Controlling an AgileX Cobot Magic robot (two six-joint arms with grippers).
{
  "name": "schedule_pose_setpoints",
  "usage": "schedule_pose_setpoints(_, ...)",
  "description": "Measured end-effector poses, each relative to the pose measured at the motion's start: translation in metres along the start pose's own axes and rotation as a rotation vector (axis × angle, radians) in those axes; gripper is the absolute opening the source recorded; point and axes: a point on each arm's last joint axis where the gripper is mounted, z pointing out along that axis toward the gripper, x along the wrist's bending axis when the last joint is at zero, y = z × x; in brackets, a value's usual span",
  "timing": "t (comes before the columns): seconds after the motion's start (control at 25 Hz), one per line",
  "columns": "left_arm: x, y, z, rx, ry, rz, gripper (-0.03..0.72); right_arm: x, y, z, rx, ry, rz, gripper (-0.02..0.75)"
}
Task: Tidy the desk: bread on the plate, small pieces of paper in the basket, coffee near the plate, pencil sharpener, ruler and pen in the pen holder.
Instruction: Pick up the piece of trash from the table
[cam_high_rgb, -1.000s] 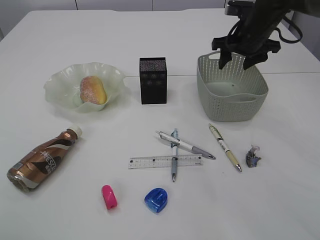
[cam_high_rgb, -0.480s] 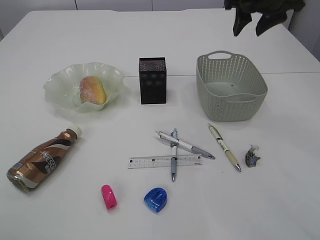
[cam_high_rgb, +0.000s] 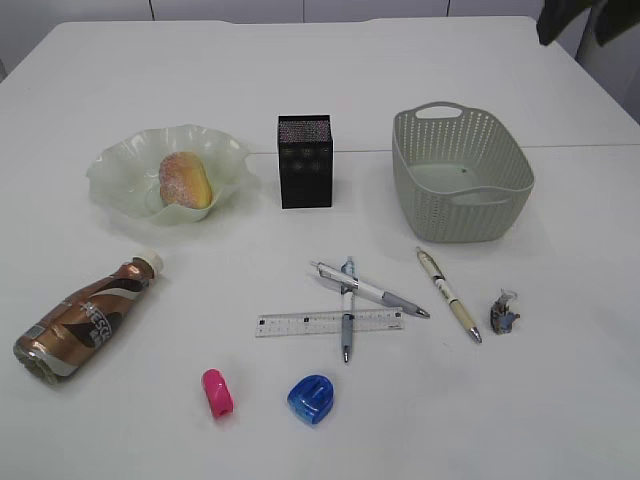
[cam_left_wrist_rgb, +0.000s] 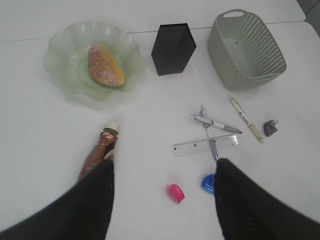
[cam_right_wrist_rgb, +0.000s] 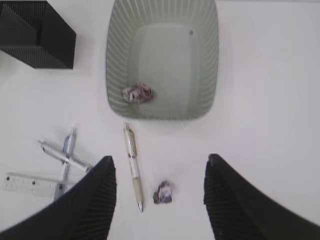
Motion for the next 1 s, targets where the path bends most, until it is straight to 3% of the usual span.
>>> schedule_pose_setpoints(0.36, -0.001, 0.0, 0.0, 0.001, -0.006, -0.002, 0.454, -0.006, -0.06, 0.011, 0.147, -0.014, -0.006, 0.44)
schedule_pose_setpoints(0.8, -0.001, 0.0, 0.0, 0.002, -0.016, -0.005, 0.45, -0.013, -0.123, 0.09, -0.089, -0.005, -0.028, 0.436)
schedule_pose_setpoints(1.0, -0.001, 0.0, 0.0, 0.002, -0.016, -0.005, 0.449, -0.014, -0.131, 0.123, -0.061, -0.007, -0.033, 0.436)
